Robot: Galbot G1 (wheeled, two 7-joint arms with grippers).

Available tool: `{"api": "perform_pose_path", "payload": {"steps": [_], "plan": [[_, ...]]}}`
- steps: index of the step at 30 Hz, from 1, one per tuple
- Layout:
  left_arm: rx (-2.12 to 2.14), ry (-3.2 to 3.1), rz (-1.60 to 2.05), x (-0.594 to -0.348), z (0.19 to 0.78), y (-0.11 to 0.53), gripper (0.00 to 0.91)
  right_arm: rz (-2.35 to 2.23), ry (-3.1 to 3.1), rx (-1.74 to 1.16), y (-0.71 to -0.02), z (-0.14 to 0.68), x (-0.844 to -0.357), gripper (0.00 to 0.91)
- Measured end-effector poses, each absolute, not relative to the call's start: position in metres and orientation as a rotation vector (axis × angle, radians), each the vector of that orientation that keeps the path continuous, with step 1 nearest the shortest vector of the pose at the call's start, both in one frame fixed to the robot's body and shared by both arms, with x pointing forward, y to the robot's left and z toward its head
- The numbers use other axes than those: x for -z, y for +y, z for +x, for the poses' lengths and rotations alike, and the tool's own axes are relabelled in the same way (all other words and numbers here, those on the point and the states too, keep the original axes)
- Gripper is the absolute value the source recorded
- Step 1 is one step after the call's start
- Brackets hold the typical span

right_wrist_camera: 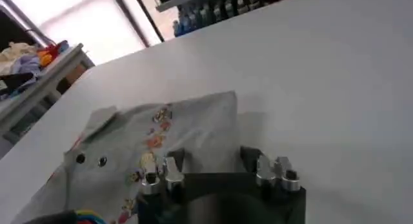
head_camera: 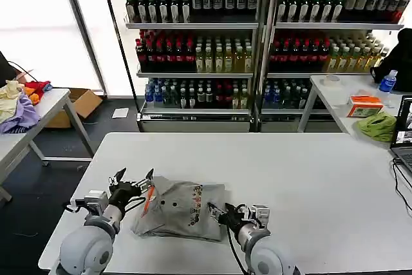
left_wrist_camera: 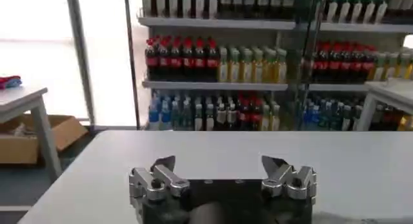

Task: Fold and organize the clothes.

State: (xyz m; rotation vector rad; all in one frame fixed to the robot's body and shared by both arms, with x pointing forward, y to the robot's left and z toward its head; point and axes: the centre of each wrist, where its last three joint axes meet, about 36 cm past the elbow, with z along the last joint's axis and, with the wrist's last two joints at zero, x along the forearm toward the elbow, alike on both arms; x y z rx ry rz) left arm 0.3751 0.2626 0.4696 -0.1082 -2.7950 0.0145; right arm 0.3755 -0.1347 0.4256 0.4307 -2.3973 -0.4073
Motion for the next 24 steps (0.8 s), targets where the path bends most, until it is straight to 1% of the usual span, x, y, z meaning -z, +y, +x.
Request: {"api": "perform_pose_path", "payload": {"steps": [7, 14, 24], "plan": [[0.0, -2.808, -0.057, -0.472, 0.377, 0.274, 0.907, 0.425, -2.407, 0.387, -0.138, 0.379, -0.427, 0.0], [0.016, -2.802, -0.071, -0.47, 0.375, 0.278, 0.907, 0.41, -2.44, 0.351, -0.145, 0.382, -0.433, 0.0], [0.025, -2.799, -0.096, -0.467, 0.38, 0.276, 0.907, 0.343, -2.48, 0.277, -0.186, 0.384, -0.437, 0.0]]}}
